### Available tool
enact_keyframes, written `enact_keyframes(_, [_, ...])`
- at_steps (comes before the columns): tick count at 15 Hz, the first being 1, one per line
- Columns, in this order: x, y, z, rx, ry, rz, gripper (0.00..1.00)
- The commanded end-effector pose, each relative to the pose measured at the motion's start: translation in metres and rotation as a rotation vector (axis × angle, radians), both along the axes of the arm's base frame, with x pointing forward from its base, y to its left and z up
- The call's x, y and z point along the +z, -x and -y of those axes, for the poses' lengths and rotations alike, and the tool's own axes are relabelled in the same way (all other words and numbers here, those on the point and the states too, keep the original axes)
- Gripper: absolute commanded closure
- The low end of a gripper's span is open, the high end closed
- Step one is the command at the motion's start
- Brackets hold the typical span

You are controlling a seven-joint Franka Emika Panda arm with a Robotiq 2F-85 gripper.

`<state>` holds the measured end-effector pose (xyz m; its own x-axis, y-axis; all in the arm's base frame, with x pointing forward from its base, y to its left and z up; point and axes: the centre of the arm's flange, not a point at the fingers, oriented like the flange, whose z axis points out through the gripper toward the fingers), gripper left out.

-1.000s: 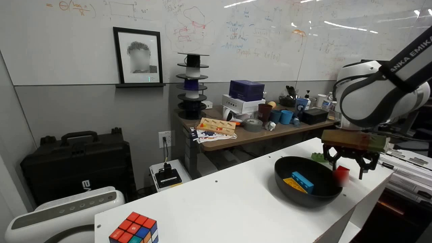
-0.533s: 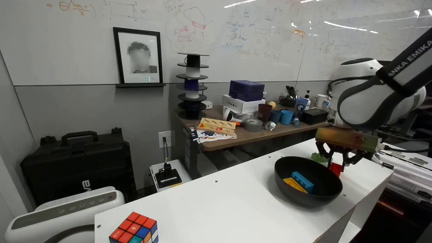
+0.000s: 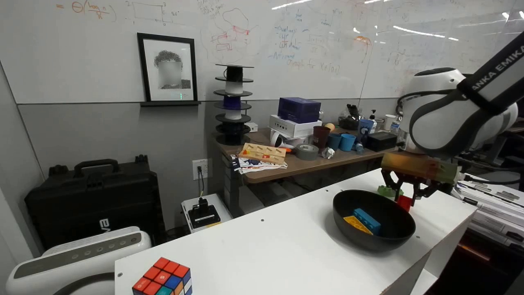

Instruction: Put the yellow, blue , orange and green lego bricks in the black bowl

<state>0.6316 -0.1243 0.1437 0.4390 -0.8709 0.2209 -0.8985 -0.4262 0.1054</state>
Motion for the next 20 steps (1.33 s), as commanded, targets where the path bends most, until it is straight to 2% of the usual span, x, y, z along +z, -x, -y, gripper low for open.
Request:
enact_keyframes(1, [0.062,0.022,-0.013,-0.003,-0.053,0.055,0.88])
enact_keyframes(6, [0.145,0.054,-0.043,0.103,-0.068,0.143,0.88])
enact_keyframes(8, [0.161,0.056,-0.065,0.176,-0.084,0.159,0.88])
enact_keyframes(10, [0.161,0.049,-0.093,0.266,-0.125,0.161,0.88])
enact_keyframes(13, [0.135,0.032,-0.128,0.337,-0.168,0.116,0.88])
enact_keyframes(16, [0.1,0.03,-0.146,0.376,-0.178,0.043,0.88])
enact_keyframes(17, [0.089,0.03,-0.147,0.391,-0.168,0.02,0.82])
enact_keyframes(18, [0.08,0.03,-0.146,0.4,-0.166,0.001,0.38])
enact_keyframes(19, [0.074,0.03,-0.144,0.408,-0.165,-0.008,0.38])
enact_keyframes(20, [0.07,0.03,-0.143,0.411,-0.171,-0.013,0.31])
